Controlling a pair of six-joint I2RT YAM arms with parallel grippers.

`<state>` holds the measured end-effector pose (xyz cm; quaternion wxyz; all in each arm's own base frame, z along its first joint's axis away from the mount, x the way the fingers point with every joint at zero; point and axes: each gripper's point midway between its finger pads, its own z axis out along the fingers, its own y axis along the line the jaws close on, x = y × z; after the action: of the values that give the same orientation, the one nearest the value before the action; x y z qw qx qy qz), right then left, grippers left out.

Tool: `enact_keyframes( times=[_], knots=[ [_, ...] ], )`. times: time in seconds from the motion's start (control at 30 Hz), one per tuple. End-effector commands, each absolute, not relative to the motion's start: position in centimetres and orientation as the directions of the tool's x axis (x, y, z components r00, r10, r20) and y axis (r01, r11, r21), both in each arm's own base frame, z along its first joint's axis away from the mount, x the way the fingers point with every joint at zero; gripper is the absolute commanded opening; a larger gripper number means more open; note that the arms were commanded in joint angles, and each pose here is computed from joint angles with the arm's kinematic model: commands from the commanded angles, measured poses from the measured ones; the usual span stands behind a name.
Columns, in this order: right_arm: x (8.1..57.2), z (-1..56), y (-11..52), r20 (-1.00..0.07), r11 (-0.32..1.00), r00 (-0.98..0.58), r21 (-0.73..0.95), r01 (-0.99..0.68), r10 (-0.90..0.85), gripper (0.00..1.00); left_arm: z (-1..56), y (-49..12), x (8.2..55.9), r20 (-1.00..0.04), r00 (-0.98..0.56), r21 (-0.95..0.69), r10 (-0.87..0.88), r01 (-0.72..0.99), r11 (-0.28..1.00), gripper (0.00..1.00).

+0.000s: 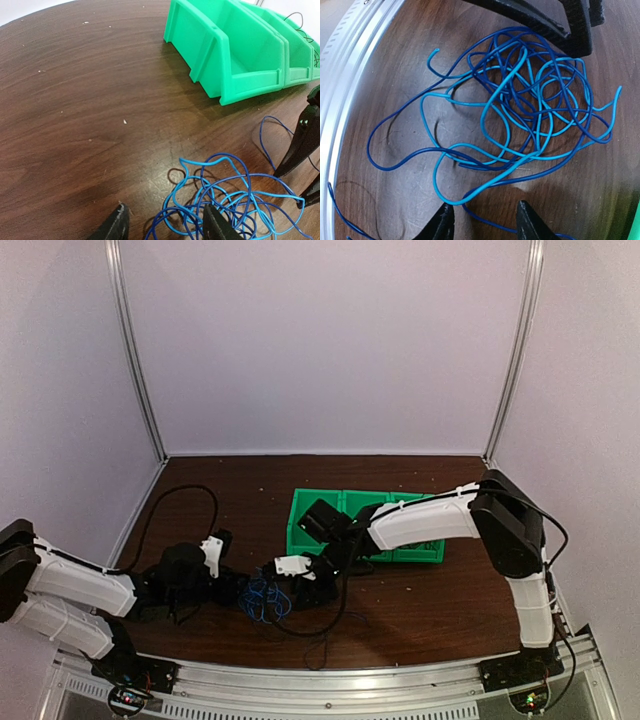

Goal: Untangle the cables

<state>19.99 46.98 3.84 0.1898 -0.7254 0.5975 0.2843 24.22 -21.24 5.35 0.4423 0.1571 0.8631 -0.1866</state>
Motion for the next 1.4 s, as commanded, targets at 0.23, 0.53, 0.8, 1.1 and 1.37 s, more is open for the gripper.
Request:
enact_keyframes(
  times=[0.23,0.53,0.8,1.1,1.37],
  knots=[
    [20.7,3.4,47.6,-0.643,-0.187,0.126,0.027,-0.982,-0.755,0.3,7.0,-20.7,24.7,-0.849,-0.525,-0.188,0.064,0.413,0.891,0.51],
    [20.3,6.0,47.0,-0.647,-0.188,0.128,0.025,-0.982,-0.752,0.06,10.9,-22.0,24.4,-0.895,-0.443,-0.199,0.053,0.504,0.84,0.54],
    [20.0,19.2,47.4,-0.744,-0.198,0.179,-0.064,-0.978,-0.644,0.0,15.3,-25.4,21.7,-0.959,-0.281,-0.201,0.024,0.741,0.641,0.56],
    [20.0,28.0,47.6,-0.796,-0.19,0.225,-0.141,-0.972,-0.561,0.0,17.8,-28.8,21.0,-0.985,-0.172,-0.14,0.019,0.859,0.492,0.57],
    [19.8,30.3,47.9,-0.806,-0.191,0.239,-0.158,-0.969,-0.542,0.0,16.6,-31.7,23.1,-0.981,-0.182,-0.123,0.065,0.85,0.512,0.44]
  ],
)
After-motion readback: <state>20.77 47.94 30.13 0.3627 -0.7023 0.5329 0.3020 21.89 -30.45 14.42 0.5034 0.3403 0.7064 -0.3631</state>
